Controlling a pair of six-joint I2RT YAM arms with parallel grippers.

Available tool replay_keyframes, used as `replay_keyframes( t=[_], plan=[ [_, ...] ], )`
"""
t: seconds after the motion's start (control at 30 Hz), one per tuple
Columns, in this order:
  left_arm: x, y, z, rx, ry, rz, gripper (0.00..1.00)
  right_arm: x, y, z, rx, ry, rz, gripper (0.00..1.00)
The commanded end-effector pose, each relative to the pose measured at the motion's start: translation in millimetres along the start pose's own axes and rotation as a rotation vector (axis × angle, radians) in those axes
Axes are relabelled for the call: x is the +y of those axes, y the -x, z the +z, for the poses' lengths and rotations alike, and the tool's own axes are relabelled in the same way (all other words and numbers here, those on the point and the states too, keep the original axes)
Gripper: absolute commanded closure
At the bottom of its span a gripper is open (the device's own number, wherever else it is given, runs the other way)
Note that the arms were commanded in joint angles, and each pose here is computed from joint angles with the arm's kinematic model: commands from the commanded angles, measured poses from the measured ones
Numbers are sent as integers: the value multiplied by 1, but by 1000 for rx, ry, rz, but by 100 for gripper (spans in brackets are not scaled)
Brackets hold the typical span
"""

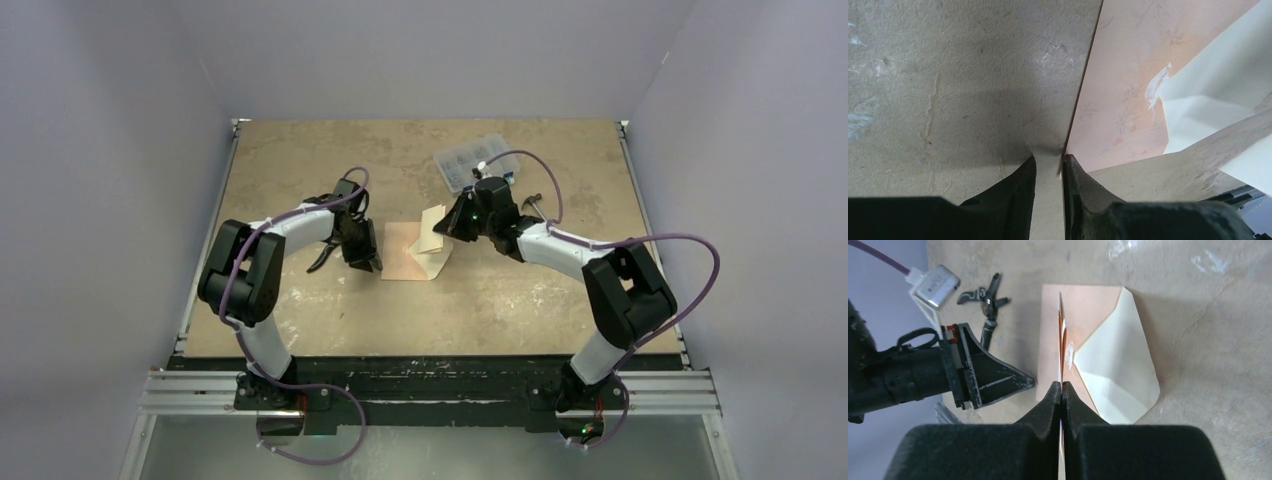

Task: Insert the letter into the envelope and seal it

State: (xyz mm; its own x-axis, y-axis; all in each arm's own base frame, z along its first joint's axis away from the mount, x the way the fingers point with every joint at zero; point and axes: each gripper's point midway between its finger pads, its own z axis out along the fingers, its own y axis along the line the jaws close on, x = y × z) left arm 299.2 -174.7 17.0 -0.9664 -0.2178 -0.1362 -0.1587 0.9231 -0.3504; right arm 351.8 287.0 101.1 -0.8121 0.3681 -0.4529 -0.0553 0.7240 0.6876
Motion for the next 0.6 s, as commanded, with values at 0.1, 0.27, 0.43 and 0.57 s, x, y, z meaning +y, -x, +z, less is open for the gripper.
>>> replay_keyframes(
  t=[0.1,0.27,0.43,0.57],
  plan=[
    [1,5,12,2,8,-12,76,-20,10,5,-75,-77,-79,100],
    [-4,2,14,23,-18,-48,76,-36,7,6,-95,-111,-116,100],
    [-8,-2,15,30,-39,-108,79,-27,-9,11,-107,-35,-255,100],
    [-8,-10,18,46,-54,-165,83,-27,-28,15,-88,-8,-312,100]
  ],
)
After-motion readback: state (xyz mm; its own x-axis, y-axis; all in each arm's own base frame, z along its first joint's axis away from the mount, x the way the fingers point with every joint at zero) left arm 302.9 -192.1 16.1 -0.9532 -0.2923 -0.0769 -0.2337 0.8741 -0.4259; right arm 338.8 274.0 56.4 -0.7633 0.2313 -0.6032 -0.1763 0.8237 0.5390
